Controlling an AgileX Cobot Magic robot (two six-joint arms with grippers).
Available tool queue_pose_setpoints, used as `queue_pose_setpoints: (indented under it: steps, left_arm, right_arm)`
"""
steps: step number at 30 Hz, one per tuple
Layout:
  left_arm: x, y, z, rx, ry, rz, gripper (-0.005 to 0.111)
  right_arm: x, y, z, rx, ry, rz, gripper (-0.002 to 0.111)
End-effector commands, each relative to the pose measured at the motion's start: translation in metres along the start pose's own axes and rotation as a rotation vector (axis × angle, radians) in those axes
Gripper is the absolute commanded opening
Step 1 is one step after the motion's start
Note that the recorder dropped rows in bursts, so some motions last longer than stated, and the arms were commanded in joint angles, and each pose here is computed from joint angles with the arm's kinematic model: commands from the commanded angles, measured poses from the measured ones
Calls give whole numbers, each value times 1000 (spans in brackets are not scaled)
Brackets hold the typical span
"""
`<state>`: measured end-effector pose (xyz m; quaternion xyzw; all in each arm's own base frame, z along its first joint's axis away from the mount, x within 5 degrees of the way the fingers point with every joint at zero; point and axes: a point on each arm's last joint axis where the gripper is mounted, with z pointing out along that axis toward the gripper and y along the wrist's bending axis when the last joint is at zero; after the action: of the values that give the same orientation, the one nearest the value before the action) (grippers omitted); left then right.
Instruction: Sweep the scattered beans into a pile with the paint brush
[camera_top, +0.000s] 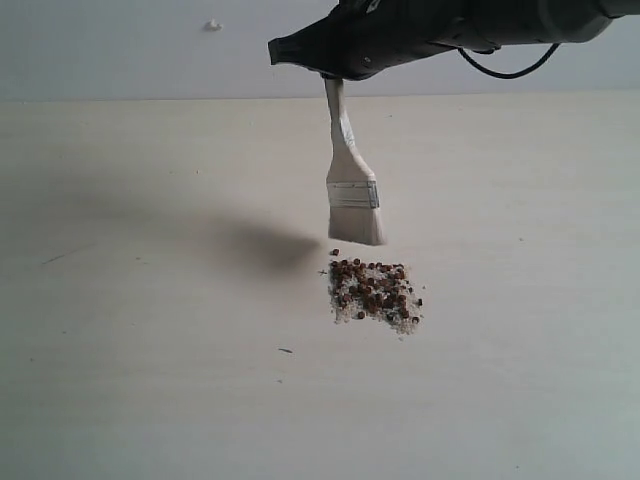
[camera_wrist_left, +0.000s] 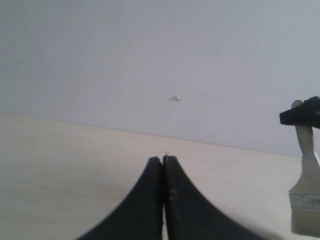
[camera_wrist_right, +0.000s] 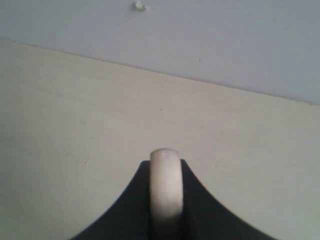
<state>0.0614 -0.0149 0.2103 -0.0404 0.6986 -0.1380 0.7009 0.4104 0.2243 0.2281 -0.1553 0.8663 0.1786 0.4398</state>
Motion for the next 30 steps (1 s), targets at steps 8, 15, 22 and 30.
queue_pose_setpoints:
  steps: [8, 15, 22, 30]
  left_arm:
    - [1, 0, 0, 0, -1, -2, 0]
    - [1, 0, 0, 0, -1, -2, 0]
    - [1, 0, 0, 0, -1, -2, 0]
    - [1, 0, 0, 0, -1, -2, 0]
  right_arm:
    - [-2, -4, 6, 19, -53, -2, 0]
    - [5, -6, 13, 20, -22, -3, 0]
    - [13, -5, 15, 6, 48, -4, 0]
    - [8, -3, 9, 0, 47, -26, 0]
